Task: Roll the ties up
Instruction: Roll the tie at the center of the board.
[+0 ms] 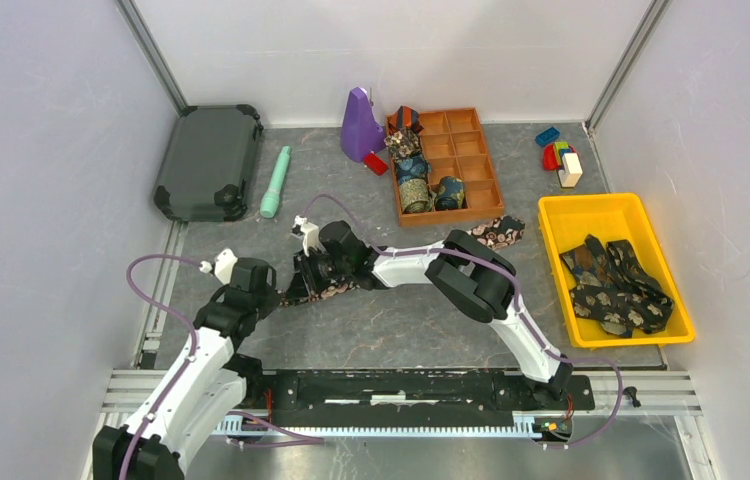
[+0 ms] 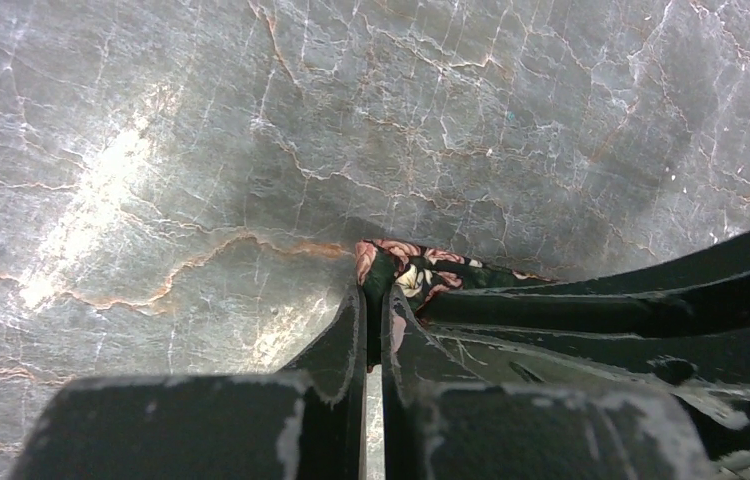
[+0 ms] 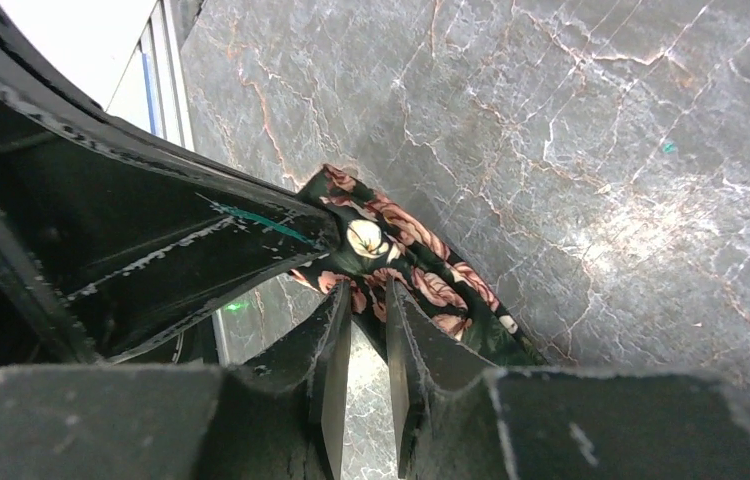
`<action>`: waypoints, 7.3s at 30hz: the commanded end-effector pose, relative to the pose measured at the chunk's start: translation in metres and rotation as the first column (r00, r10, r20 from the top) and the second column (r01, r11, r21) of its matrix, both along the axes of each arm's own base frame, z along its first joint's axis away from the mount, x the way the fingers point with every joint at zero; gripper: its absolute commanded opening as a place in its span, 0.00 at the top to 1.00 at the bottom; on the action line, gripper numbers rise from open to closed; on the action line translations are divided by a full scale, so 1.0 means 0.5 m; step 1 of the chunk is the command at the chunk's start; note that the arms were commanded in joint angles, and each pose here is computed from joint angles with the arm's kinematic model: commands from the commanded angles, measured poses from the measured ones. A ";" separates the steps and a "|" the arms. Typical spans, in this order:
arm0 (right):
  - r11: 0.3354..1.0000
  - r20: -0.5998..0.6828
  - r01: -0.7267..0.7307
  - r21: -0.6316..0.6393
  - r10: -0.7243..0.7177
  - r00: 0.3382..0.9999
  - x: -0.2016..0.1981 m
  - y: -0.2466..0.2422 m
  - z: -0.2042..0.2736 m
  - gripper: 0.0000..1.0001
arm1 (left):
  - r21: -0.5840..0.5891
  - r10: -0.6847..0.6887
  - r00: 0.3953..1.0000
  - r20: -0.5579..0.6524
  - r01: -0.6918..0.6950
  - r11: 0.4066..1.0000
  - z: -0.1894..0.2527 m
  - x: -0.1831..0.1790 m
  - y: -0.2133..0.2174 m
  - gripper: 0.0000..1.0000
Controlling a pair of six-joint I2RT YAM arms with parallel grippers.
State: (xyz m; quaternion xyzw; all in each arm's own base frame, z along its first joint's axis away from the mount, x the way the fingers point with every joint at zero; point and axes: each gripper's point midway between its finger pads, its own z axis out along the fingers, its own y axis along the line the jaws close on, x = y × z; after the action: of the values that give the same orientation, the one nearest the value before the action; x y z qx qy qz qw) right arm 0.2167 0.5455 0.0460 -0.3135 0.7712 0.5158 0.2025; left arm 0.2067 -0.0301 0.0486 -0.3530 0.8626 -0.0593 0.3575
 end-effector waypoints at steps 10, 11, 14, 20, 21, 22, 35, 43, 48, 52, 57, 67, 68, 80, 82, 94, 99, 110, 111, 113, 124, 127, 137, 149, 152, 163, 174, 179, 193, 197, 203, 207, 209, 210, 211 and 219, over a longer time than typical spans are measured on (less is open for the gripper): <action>1.000 0.062 -0.001 0.003 0.001 0.998 0.012 0.020 0.035 0.75 | 0.054 -0.028 0.999 0.047 0.026 0.998 0.076 0.022 0.010 0.98; 1.000 0.062 -0.001 -0.001 0.001 0.998 0.012 0.019 0.033 0.75 | 0.054 -0.028 0.998 0.047 0.026 0.998 0.078 0.022 0.010 0.98; 1.000 0.063 0.006 -0.007 -0.005 0.998 0.011 0.014 0.029 0.76 | 0.057 -0.028 0.998 0.049 0.025 0.998 0.083 0.022 0.011 0.98; 1.000 0.064 0.013 -0.009 -0.012 0.998 0.008 0.007 0.033 0.76 | 0.071 -0.021 0.999 0.038 0.018 0.997 0.080 0.022 0.016 0.98; 1.000 0.066 0.014 -0.010 -0.014 0.998 0.008 0.004 0.033 0.76 | 0.077 -0.016 0.999 0.035 0.013 0.997 0.080 0.021 0.019 0.98; 1.000 0.067 0.017 -0.009 -0.016 0.998 0.008 0.002 0.037 0.76 | 0.085 -0.012 0.999 0.032 0.009 0.996 0.080 0.020 0.022 0.98; 0.999 0.096 0.029 0.021 -0.031 0.995 -0.011 -0.010 0.089 0.74 | 0.114 0.035 0.999 0.023 -0.037 0.993 0.070 0.016 0.040 0.98; 1.000 0.060 0.003 0.027 -0.005 0.998 -0.031 0.020 0.065 0.74 | 0.115 0.038 0.999 0.031 -0.041 0.993 0.075 0.016 0.041 0.98; 0.999 0.057 0.003 0.032 -0.005 0.998 -0.023 0.036 0.057 0.74 | 0.114 0.038 0.999 0.032 -0.041 0.993 0.076 0.015 0.041 0.98; 1.000 0.061 0.010 0.015 -0.011 0.998 -0.010 0.044 0.040 0.74 | 0.114 0.038 0.999 0.034 -0.042 0.993 0.078 0.015 0.042 0.98; 1.000 0.061 0.002 -0.005 -0.002 0.998 0.002 0.035 0.019 0.74 | 0.115 0.038 0.999 0.032 -0.041 0.993 0.076 0.014 0.042 0.98; 0.993 0.091 -0.091 0.076 0.084 0.992 -0.048 -0.019 0.102 0.73 | 0.136 0.050 0.999 0.020 -0.052 0.989 0.071 0.014 0.050 0.98; 0.993 0.087 -0.086 0.087 0.079 0.993 -0.047 -0.021 0.110 0.73 | 0.136 0.052 0.998 0.022 -0.054 0.989 0.072 0.014 0.050 0.98; 0.996 0.049 0.066 0.065 -0.069 0.996 0.021 0.005 0.097 0.75 | 0.140 0.055 0.998 0.023 -0.057 0.989 0.074 0.014 0.052 0.98; 0.995 0.039 0.084 0.054 -0.086 0.996 0.029 0.012 0.081 0.75 | 0.140 0.055 0.998 0.023 -0.057 0.989 0.075 0.014 0.052 0.98; 0.994 -0.001 0.099 0.035 -0.099 0.995 0.040 0.034 0.027 0.77 | 0.146 0.056 0.998 0.021 -0.058 0.988 0.078 0.016 0.053 0.98; 0.995 -0.023 0.085 0.056 -0.083 0.996 0.035 0.049 0.021 0.77 | 0.147 0.059 0.998 0.013 -0.060 0.987 0.078 0.019 0.053 0.98; 0.996 -0.026 0.071 0.062 -0.070 0.997 0.030 0.064 0.013 0.78 | 0.135 0.047 0.999 0.013 -0.049 0.990 0.080 0.028 0.040 0.98; 0.996 -0.026 0.068 0.064 -0.067 0.997 0.029 0.066 0.015 0.78 | 0.134 0.045 0.999 0.011 -0.046 0.990 0.079 0.029 0.038 0.98; 0.996 -0.026 0.065 0.066 -0.064 0.998 0.027 0.069 0.014 0.78 | 0.131 0.042 0.999 0.012 -0.043 0.991 0.079 0.031 0.033 0.98; 0.998 -0.026 0.044 0.048 -0.043 0.999 0.013 0.064 0.001 0.78 | 0.146 0.015 1.000 0.014 -0.017 0.989 0.088 0.045 0.007 0.98; 0.998 -0.023 0.041 0.051 -0.040 0.999 0.011 0.062 0.005 0.78 | 0.154 0.009 1.000 0.007 -0.010 0.988 0.086 0.048 -0.001 0.98; 0.998 -0.018 0.039 0.057 -0.038 0.999 0.009 0.049 0.016 0.78 | 0.184 -0.014 1.000 -0.010 0.015 0.983 0.077 0.054 -0.032 0.98; 0.999 -0.012 0.041 0.035 -0.041 0.999 0.018 0.002 0.032 0.78 | 0.216 -0.037 0.999 -0.036 0.044 0.975 0.051 0.058 -0.063 0.98; 0.999 0.000 0.044 0.019 -0.044 0.999 0.024 -0.010 0.044 0.78 | 0.233 -0.043 0.998 -0.040 0.051 0.971 0.049 0.058 -0.064 0.98; 0.991 0.050 0.122 -0.060 -0.119 0.992 0.071 -0.096 0.060 0.78 | 0.247 -0.092 0.995 -0.039 0.099 0.964 0.047 0.063 -0.088 0.98; 0.970 0.039 0.235 -0.057 -0.233 0.972 0.099 -0.263 0.059 0.78 | 0.251 -0.161 0.985 -0.057 0.170 0.953 0.013 0.062 -0.122 0.98; 0.966 0.040 0.250 -0.064 -0.248 0.968 0.095 -0.294 0.056 0.78 | 0.247 -0.201 0.977 -0.065 0.211 0.946 0.001 0.065 -0.139 0.98; 0.966 0.039 0.251 -0.056 -0.250 0.968 0.090 -0.299 0.062 0.77 | 0.329 -0.268 0.959 -0.086 0.282 0.901 -0.001 0.052 -0.142 0.56; 0.967 0.045 0.249 -0.044 -0.247 0.968 0.098 -0.291 0.075 0.77 | 0.347 -0.271 0.960 -0.071 0.278 0.896 0.012 0.050 -0.136 0.43; 0.971 0.047 0.236 -0.029 -0.235 0.971 0.103 -0.268 0.094 0.76 | 0.359 -0.276 0.960 -0.053 0.276 0.892 0.033 0.050 -0.129 0.38; 0.976 0.049 0.218 -0.020 -0.217 0.975 0.100 -0.240 0.107 0.74 | 0.359 -0.281 0.959 -0.043 0.278 0.891 0.044 0.048 -0.127 0.34; 0.978 0.051 0.208 -0.015 -0.207 0.977 0.097 -0.224 0.112 0.71 | 0.360 -0.279 0.959 -0.040 0.275 0.891 0.050 0.045 -0.123 0.26; 0.980 0.050 0.200 -0.013 -0.199 0.979 0.094 -0.215 0.114 0.69 | 0.363 -0.277 0.960 -0.037 0.271 0.891 0.055 0.043 -0.119 0.20; 0.981 0.047 0.194 -0.013 -0.193 0.980 0.090 -0.207 0.113 0.67 | 0.366 -0.275 0.961 -0.035 0.269 0.891 0.059 0.041 -0.115 0.14; 0.982 0.028 0.180 -0.062 -0.178 0.984 0.075 -0.146 0.098 0.54 | 0.365 -0.176 0.984 0.037 0.151 0.918 0.103 0.009 -0.055 0.06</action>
State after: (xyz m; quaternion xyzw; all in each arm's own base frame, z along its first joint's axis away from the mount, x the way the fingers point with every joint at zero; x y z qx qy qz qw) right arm 0.2528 0.4546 0.0917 -0.2535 0.8071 0.4725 0.2471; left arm 0.2182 -0.0805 0.0879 -0.1742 0.8910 0.0332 0.4179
